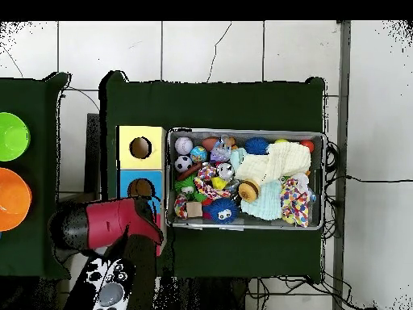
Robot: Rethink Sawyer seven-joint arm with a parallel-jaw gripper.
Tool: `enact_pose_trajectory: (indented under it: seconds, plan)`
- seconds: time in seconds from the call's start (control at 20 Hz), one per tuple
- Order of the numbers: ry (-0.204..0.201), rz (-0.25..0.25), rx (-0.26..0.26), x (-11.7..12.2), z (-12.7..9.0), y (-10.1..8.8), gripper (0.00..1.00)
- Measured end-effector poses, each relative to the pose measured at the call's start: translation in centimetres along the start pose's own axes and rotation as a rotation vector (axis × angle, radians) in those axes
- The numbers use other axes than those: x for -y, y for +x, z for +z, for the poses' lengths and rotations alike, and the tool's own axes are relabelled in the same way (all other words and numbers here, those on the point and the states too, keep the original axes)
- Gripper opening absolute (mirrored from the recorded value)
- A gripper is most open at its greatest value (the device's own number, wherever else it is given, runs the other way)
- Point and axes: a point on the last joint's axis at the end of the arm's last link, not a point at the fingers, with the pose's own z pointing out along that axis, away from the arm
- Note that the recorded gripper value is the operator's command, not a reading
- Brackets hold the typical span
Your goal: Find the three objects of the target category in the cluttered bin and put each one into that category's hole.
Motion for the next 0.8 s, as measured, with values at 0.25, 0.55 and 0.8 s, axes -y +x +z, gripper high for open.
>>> enact_pose_trajectory:
  seconds: [0.25,0.55,0.8]
  plan:
    - [-0.02,0.031,0.004,1.4,-1.4,-0.6,1.0]
    - [-0.081,0.167,0.027,9.2,-4.7,-3.1,1.0]
    - [-0.171,0.404,0.065,24.5,-6.4,-5.8,1.0]
